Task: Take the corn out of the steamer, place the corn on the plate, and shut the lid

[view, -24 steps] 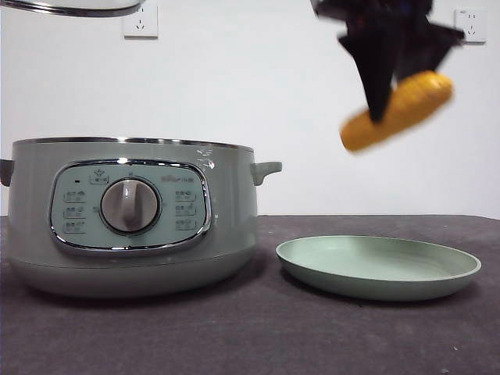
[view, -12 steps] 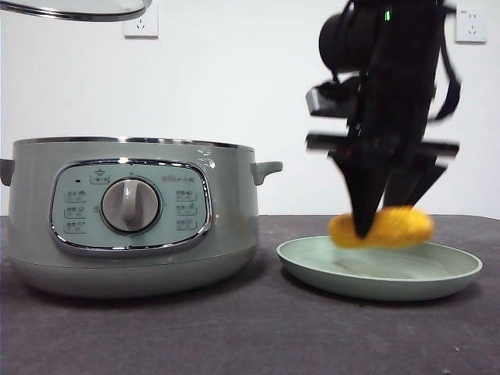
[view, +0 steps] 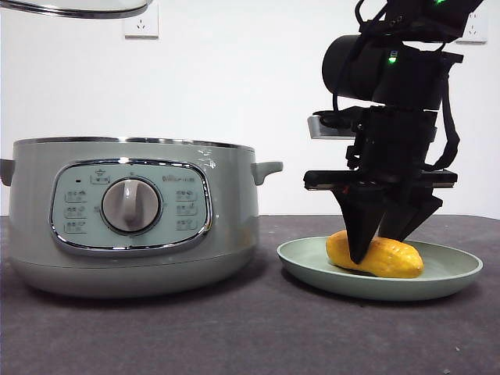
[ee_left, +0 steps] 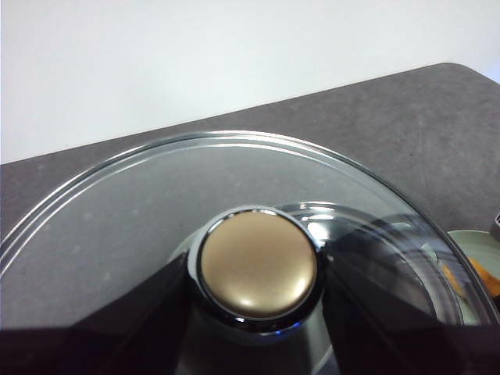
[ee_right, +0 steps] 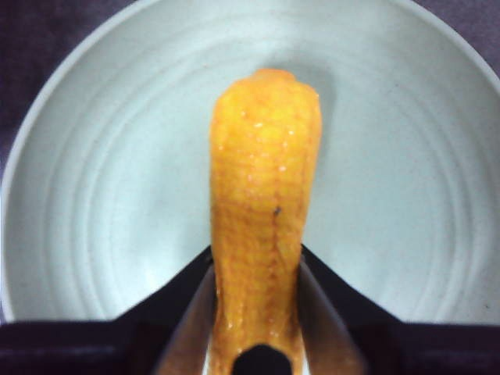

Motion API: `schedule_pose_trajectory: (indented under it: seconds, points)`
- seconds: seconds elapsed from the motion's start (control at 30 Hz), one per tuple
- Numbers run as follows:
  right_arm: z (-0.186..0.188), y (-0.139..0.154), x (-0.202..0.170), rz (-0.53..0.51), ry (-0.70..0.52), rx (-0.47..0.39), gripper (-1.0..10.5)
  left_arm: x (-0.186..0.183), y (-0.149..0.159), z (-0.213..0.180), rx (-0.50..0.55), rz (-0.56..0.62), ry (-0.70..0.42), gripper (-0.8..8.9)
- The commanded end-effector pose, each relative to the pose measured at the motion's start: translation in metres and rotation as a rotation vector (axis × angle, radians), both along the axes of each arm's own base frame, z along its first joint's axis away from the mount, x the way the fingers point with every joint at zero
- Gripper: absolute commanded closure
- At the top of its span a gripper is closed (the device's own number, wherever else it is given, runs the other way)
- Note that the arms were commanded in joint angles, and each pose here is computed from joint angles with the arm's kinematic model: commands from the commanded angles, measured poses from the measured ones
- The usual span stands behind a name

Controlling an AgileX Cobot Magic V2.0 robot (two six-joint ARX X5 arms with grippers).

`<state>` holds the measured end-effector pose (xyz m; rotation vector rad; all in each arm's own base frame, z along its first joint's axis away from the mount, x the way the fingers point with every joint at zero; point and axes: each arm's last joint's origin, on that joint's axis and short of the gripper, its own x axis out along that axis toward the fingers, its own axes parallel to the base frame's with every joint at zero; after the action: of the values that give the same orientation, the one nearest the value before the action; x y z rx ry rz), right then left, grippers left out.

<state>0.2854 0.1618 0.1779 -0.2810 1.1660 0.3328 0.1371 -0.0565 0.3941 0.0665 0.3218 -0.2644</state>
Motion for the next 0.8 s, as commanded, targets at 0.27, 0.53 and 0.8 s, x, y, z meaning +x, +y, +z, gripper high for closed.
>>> schedule_pose_trajectory:
  seconds: [0.27,0.53,0.8]
  points:
    - [0.012,-0.004,-0.007,-0.015,-0.019,0.015,6.6,0.024,-0.014,-0.001,-0.058,-0.078,0.016,8.22]
    - [0.069,-0.017,-0.03,-0.016,-0.158,0.097,6.6,0.067,-0.039,-0.028,-0.026,-0.13,0.134,8.22]
    - [0.116,-0.038,-0.065,-0.015,-0.267,0.161,6.6,0.101,-0.065,-0.056,0.005,-0.16,0.204,8.22]
